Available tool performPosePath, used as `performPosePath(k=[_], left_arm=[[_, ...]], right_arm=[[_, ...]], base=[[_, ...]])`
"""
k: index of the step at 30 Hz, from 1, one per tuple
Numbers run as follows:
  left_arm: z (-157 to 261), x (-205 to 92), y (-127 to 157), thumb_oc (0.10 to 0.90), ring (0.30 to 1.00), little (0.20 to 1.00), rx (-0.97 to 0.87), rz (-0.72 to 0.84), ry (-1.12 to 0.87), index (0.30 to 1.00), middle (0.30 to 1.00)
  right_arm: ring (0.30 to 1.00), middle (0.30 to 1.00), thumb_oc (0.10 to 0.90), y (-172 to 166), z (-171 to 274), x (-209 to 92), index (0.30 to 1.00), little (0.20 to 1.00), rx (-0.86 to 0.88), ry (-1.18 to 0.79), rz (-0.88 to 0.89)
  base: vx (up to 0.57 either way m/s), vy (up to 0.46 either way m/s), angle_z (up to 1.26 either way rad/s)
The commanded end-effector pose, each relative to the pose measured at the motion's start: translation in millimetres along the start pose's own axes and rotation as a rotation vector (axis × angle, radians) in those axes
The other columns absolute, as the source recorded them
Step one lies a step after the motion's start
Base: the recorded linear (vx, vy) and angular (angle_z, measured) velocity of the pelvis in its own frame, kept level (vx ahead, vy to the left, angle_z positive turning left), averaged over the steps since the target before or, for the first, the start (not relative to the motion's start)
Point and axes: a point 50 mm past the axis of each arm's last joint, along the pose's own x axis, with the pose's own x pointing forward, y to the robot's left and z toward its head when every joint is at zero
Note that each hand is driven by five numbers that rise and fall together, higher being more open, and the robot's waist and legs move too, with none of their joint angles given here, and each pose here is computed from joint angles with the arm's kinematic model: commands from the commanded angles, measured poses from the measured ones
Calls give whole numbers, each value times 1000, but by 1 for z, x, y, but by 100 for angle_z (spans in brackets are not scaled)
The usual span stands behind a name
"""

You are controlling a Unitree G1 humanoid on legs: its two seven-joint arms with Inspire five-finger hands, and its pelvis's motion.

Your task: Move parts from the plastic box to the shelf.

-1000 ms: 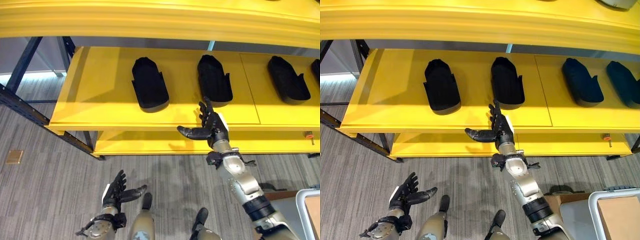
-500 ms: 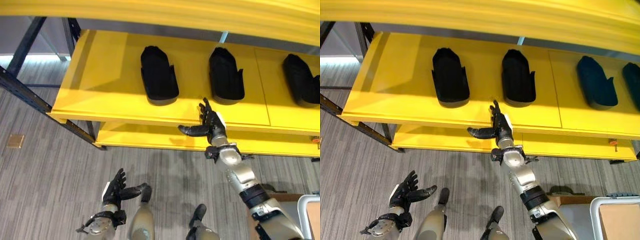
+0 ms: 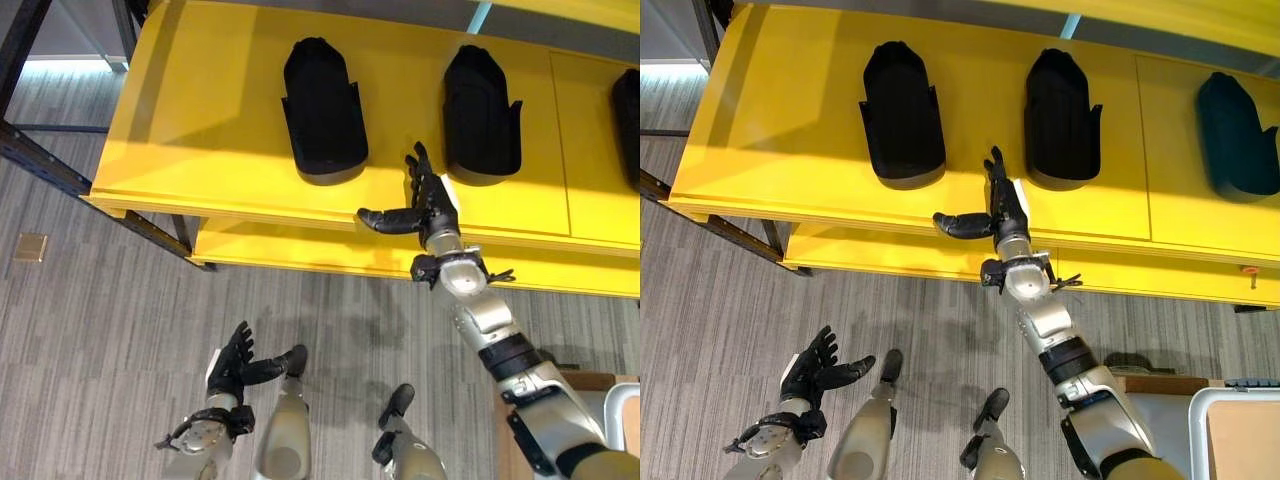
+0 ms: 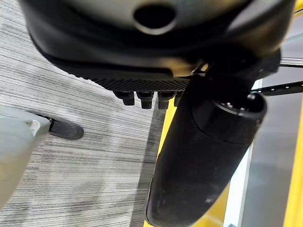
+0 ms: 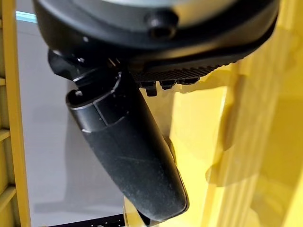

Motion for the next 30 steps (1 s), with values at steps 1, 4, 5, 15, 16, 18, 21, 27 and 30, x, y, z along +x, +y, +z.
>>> performPosePath(k=[1, 4, 5, 15, 16, 18, 21, 27, 30], left_arm=[[25, -5, 4, 900, 1000, 1000, 9, -10, -137, 1000, 1000], [27, -4, 3, 900, 1000, 1000, 7, -12, -144, 1000, 1000], [28, -3, 3, 900, 1000, 1000, 6, -13, -147, 1000, 1000], [35, 0, 3, 900, 1000, 1000, 2, -7, -173, 1000, 1000], [36, 1, 2, 900, 1000, 1000, 1, -6, -177, 1000, 1000], [37, 2, 2, 900, 1000, 1000, -4, -2, -181, 1000, 1000], [38, 2, 2, 900, 1000, 1000, -12, 4, -184, 1000, 1000], [40, 2, 2, 900, 1000, 1000, -21, 7, -191, 1000, 1000], [41, 3, 3, 900, 1000, 1000, -14, 11, -191, 1000, 1000]], right_arm=[[1000, 1000, 900, -7, 59, 22, 1000, 1000, -41, -215, -12], [1000, 1000, 900, -5, 65, 26, 1000, 1000, -54, -227, -9], [1000, 1000, 900, -4, 67, 27, 1000, 1000, -54, -231, -3], [1000, 1000, 900, 5, 66, 31, 1000, 1000, -23, -212, 23], [1000, 1000, 900, 9, 66, 31, 1000, 1000, -18, -210, 35], [1000, 1000, 900, 13, 64, 31, 1000, 1000, -11, -203, 52], [1000, 1000, 900, 22, 63, 29, 1000, 1000, 12, -204, 80], [1000, 1000, 900, 41, 62, 22, 1000, 1000, 48, -212, 162], [1000, 1000, 900, 47, 61, 19, 1000, 1000, 68, -213, 188]], base=[[0, 0, 0], [0, 0, 0], [0, 0, 0], [8, -1, 2], [9, -7, 5], [6, -4, 2], [0, 0, 0], [0, 0, 0], [0, 0, 0]])
